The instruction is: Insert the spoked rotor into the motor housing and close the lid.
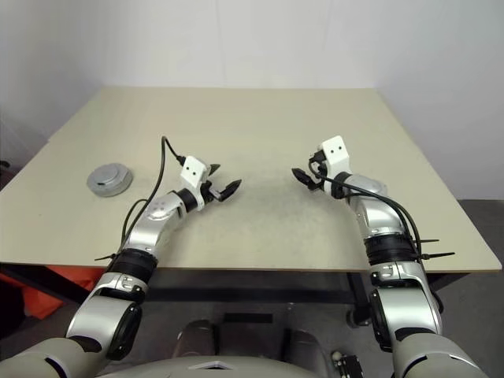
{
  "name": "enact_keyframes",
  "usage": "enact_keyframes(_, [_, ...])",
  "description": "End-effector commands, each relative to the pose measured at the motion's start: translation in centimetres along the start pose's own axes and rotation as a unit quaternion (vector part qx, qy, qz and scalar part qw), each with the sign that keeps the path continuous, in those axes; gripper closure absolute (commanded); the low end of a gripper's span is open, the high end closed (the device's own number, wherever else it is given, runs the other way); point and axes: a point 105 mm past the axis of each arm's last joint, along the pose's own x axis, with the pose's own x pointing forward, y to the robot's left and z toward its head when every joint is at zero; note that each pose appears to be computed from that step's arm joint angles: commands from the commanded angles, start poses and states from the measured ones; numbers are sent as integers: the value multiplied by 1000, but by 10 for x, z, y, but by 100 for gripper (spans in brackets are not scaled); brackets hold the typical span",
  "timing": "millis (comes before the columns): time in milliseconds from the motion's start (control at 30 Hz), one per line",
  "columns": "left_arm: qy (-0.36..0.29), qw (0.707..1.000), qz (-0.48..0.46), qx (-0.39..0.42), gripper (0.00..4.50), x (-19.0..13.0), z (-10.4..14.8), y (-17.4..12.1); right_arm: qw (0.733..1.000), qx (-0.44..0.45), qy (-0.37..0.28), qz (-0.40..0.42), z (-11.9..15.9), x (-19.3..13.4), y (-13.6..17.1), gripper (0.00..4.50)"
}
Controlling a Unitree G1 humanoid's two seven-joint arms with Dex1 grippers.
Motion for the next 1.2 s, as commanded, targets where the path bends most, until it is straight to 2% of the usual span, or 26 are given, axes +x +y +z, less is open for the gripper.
enact_keyframes(33, [-26, 999, -3, 19, 11, 5, 21, 3, 1000, -9, -23, -8, 13, -3, -4, 40])
enact_keyframes(1200, [-37, 999, 5, 30, 11, 3, 29, 11, 1000, -14, -22, -4, 11, 1, -3, 40])
